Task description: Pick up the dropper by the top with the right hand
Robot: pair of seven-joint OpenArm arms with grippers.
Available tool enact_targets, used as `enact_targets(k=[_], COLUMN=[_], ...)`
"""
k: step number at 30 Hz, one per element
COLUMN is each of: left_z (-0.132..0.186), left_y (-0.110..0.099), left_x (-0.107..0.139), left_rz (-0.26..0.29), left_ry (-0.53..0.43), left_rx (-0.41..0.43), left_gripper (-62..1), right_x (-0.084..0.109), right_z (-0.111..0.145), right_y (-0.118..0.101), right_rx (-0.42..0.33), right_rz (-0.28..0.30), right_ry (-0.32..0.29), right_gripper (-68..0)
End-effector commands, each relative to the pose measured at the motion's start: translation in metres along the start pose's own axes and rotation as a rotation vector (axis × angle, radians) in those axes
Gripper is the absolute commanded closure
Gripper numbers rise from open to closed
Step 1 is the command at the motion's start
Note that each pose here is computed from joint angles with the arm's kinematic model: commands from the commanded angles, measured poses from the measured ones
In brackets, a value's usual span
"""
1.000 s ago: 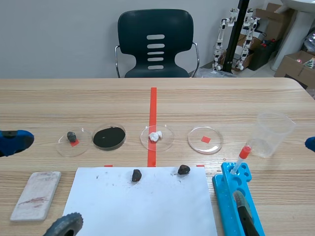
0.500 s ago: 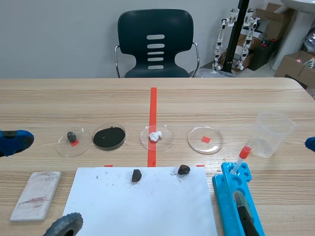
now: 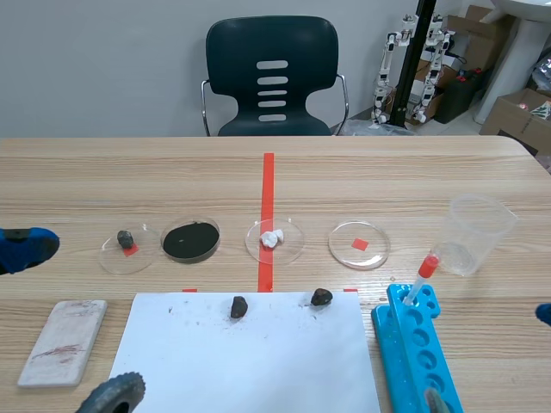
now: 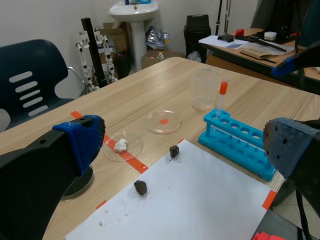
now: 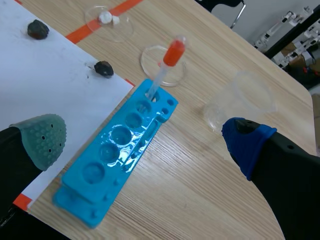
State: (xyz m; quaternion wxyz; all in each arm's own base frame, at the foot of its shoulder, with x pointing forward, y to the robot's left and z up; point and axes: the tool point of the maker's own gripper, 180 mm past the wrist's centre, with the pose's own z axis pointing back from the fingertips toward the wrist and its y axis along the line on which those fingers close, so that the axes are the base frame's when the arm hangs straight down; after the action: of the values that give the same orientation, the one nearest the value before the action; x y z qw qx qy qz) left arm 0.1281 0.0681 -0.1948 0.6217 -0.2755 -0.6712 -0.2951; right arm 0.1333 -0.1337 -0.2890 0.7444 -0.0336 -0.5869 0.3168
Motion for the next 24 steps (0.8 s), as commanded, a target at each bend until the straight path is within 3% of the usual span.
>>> enact_targets(k=[1,6,10,17,24], left_z=[0.000,0.000,0.000,0.000,0.000], left_y=[0.001,0.001,0.001,0.001,0.001], left_x=[0.004,0.004,0.004,0.004,0.004], left_rz=[0.008,0.008,0.008,0.008,0.008], left_ry=[-0.020,-0.020,-0.020,-0.020,-0.020], left_rx=[0.014,0.014,0.014,0.014,0.014], left_gripper=[-62.3,-62.3,-62.3,-62.3,-62.3], right_x=[0.006,-0.004,-0.002,0.009,0.015], right_z=[-0.007,-0.017,-0.026,-0.047,-0.061], right_y=[-0.009,-0.020,-0.028,-0.033,-0.042], right_rx=[-0.036,-0.072,-0.091,-0.054,-0.062], right_rz=[-0.005,-0.011,0.002,-0.034,-0.024], right_ry=[-0.046,-0.097,-0.140,-0.198,-0.214], right_gripper=[-67.9,-67.9,-67.9,-67.9,-67.9])
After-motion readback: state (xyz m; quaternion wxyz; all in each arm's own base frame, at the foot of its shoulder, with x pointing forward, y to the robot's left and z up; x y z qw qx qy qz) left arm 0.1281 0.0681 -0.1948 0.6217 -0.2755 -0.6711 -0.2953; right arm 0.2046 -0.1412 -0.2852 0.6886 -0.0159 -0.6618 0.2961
